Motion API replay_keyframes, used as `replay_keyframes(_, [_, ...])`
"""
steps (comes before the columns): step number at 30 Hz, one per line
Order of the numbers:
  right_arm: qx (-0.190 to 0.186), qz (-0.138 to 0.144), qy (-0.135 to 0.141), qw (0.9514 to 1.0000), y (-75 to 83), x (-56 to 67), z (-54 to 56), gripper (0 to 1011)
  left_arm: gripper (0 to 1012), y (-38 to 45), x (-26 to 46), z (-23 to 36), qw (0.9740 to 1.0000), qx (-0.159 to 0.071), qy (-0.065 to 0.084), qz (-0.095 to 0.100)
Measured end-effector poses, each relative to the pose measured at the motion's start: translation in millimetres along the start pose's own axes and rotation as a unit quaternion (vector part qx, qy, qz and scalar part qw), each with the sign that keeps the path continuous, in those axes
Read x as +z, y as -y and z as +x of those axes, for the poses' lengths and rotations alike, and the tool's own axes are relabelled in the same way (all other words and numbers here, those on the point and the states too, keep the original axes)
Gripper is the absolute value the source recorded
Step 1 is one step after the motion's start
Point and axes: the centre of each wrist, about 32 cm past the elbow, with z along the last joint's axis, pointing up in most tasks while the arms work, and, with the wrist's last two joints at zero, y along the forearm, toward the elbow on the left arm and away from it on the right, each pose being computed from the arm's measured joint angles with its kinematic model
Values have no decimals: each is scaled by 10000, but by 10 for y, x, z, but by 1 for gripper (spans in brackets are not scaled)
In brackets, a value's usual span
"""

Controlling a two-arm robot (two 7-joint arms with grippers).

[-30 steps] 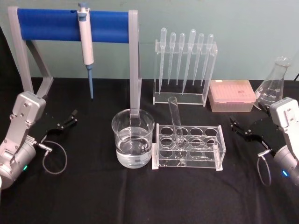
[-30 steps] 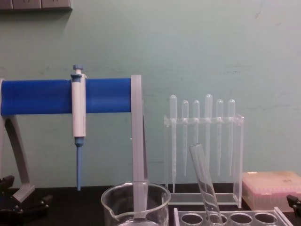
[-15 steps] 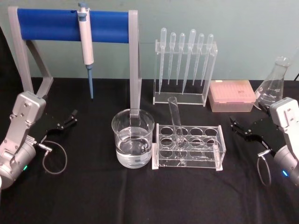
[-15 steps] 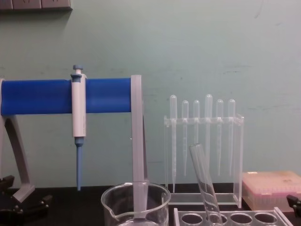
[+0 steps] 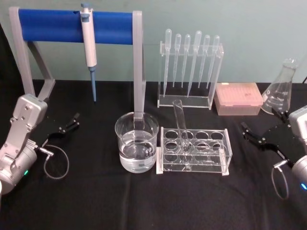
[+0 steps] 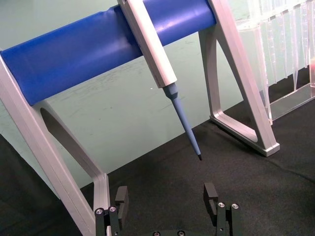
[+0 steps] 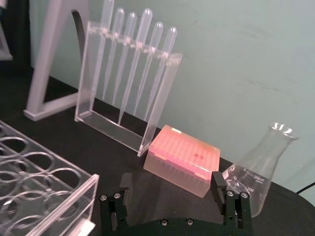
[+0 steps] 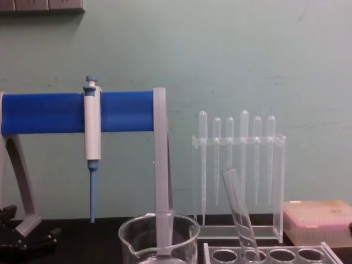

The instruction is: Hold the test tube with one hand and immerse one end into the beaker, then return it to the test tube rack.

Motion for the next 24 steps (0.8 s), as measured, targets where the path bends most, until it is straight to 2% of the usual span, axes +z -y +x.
replay_keyframes(4, [56,157,-135,9998,185,91,15,1002,1000,0,0,0,10000,1,0,-1])
replay_keyframes(7, [281,252,-287,9989,315,184,11,1003,1000,0,0,0,10000,0,0,-1])
replay_keyframes(10, [716,245,-522,9958,366,296,10,1003,1000,0,0,0,10000,0,0,0])
replay_keyframes(11, [949,228,-617,9933,367,340,5,1003,1000,0,0,0,10000,1,0,0])
replay_keyframes(13, [1198,202,-706,9901,353,385,-3,1003,1000,0,0,0,10000,0,0,0])
replay_keyframes(16, [1717,148,-831,9815,249,488,-37,1003,1000,0,0,0,10000,0,0,0])
replay_keyframes(17, [1717,148,-831,9815,249,488,-37,1003,1000,0,0,0,10000,0,0,0])
replay_keyframes(18, [1869,129,-869,9784,188,518,-54,1002,1000,0,0,0,10000,0,0,0])
replay_keyframes(21, [2070,124,-954,9736,83,562,-78,1003,1000,0,0,0,10000,0,0,0])
replay_keyframes(24, [2335,97,-1035,9668,-112,634,-108,1003,1000,0,0,0,10000,0,0,0])
